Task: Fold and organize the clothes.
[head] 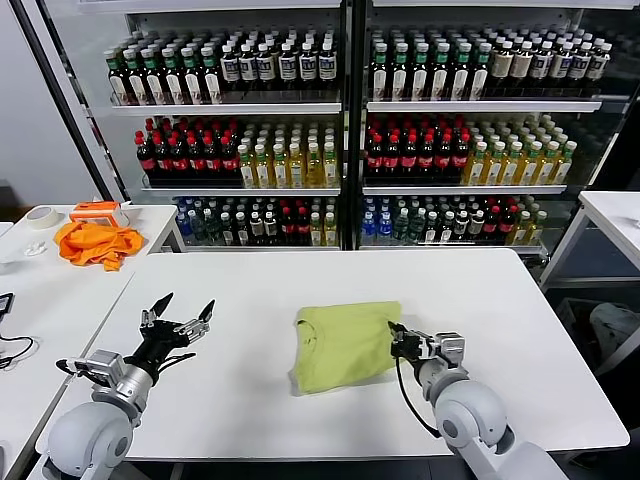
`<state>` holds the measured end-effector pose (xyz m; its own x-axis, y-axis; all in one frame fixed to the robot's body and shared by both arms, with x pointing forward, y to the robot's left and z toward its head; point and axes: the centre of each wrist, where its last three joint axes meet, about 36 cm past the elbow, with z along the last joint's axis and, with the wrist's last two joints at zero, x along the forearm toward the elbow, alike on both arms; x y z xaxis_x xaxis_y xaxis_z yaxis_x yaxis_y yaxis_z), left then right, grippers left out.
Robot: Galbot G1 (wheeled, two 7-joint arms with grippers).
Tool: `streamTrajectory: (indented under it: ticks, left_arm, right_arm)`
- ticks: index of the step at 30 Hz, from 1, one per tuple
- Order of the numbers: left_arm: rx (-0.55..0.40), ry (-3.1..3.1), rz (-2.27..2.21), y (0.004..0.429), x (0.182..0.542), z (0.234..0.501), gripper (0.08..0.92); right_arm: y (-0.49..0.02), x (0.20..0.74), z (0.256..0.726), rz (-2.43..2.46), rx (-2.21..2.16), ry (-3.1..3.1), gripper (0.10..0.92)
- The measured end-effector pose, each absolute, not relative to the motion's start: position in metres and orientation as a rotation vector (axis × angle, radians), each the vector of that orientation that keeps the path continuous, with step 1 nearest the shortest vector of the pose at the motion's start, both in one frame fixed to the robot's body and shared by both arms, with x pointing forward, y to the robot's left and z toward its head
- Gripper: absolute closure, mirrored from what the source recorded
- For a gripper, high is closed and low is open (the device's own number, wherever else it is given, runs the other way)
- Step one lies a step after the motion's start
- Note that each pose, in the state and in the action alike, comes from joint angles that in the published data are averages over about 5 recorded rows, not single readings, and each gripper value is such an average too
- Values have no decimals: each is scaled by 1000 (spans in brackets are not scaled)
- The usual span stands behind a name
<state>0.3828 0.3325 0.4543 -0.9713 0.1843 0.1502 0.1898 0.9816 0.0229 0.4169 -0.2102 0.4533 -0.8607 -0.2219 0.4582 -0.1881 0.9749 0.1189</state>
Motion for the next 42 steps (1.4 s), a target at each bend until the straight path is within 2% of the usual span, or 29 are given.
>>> streamTrajectory:
  ticks: [5, 8, 20, 31, 34, 42]
  left_arm:
    - [-291, -2980, -62, 331, 385, 451, 177]
    - [-291, -2982, -71, 332, 386, 449, 177]
    - [-299, -3013, -116, 334, 393, 449, 177]
    - [-319, -3073, -152, 332, 402, 446, 177]
    - [-333, -3086, -154, 330, 406, 444, 177]
    - [-372, -3106, -150, 325, 420, 435, 177]
  right_arm:
    - [-220, 415, 447, -65, 299, -2631, 914]
    - [-224, 412, 446, -42, 300, -2635, 888]
    - [-249, 397, 461, 100, 239, -2694, 555]
    - [-270, 409, 488, 250, 120, -2820, 243]
    - [-276, 415, 489, 289, 101, -2853, 206]
    - [-295, 427, 468, 368, 34, -2912, 200]
